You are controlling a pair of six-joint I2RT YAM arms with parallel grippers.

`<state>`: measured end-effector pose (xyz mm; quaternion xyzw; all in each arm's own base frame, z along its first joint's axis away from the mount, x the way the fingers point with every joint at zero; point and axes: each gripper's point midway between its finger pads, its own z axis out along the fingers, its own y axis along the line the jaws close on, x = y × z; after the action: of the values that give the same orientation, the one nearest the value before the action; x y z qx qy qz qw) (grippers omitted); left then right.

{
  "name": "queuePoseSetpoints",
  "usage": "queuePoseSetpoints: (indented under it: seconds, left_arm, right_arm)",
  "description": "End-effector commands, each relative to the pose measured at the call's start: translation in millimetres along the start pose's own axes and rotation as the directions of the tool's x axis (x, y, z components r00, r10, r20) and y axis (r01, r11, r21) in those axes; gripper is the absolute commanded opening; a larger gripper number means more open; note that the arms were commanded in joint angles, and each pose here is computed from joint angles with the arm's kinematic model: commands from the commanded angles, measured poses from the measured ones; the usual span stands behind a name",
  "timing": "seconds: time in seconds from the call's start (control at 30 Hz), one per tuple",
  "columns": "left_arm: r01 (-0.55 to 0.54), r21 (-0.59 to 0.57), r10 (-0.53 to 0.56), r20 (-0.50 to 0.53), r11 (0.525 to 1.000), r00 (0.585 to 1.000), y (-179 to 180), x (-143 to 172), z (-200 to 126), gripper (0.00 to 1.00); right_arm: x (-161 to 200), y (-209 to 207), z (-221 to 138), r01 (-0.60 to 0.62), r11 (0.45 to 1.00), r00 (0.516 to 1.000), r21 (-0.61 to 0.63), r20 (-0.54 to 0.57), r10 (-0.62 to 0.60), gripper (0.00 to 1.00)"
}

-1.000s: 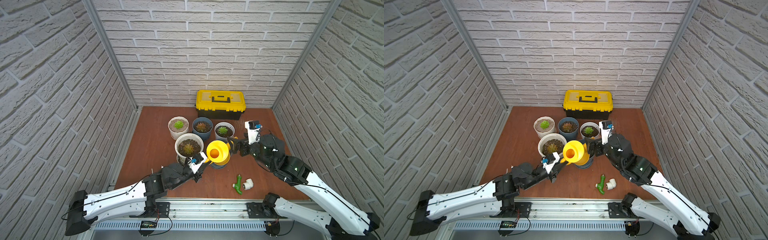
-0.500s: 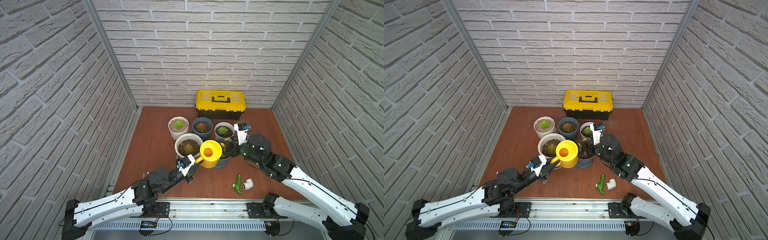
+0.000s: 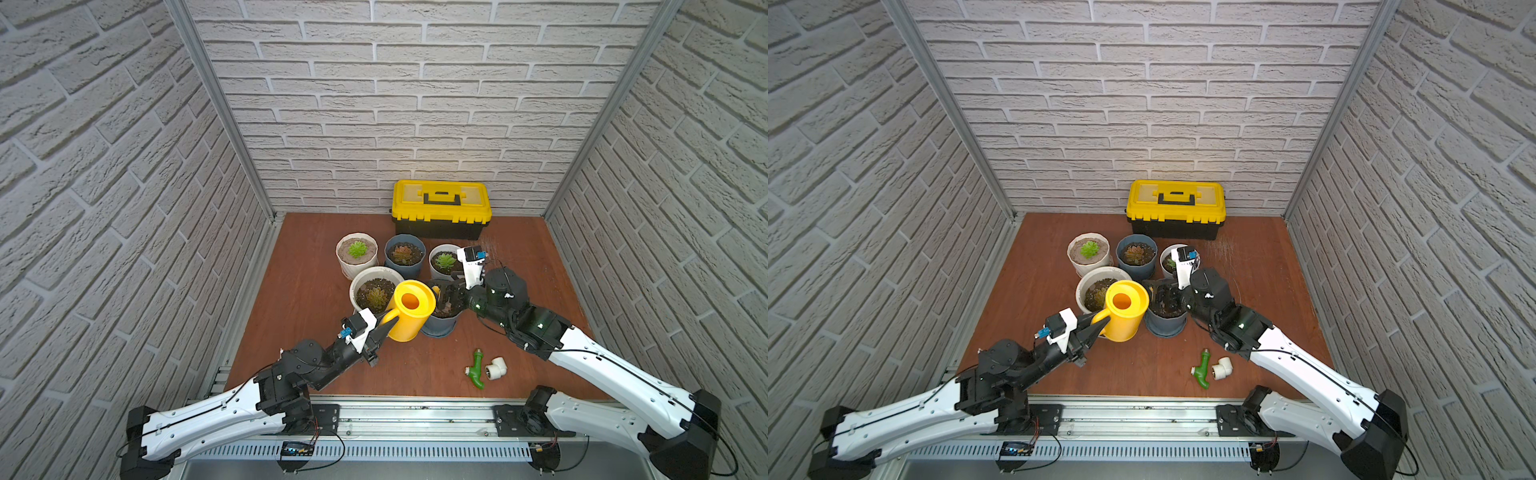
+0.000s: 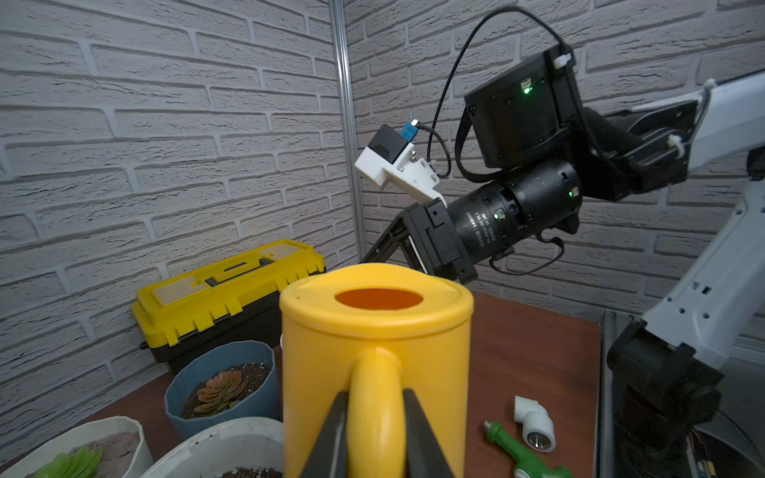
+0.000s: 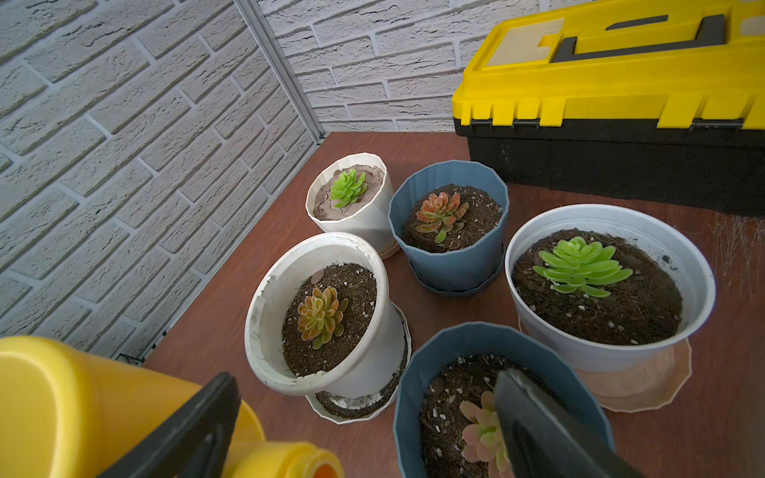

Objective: Water the succulent around the soil edge
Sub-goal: Water the soil of the potted plant with water.

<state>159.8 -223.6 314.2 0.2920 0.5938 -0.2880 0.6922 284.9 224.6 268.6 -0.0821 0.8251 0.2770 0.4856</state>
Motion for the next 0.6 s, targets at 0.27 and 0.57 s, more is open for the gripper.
queuePoseSetpoints:
  seconds: [0.27, 0.57]
  left_arm:
    - [0.055, -0.071, -0.045, 0.137, 0.996, 0.99, 23, -47, -27, 0.0]
    - [0.096, -0.267, -0.108, -0.032, 0.959, 0.994, 63, -12, -64, 0.0]
  right_arm:
    - [-14, 34, -12, 0.082, 0.979, 0.996, -0.188, 0.051, -0.074, 1.0]
    - [-11, 26, -74, 0.23, 0.948, 0.943, -0.221, 0.293, -0.16, 1.0]
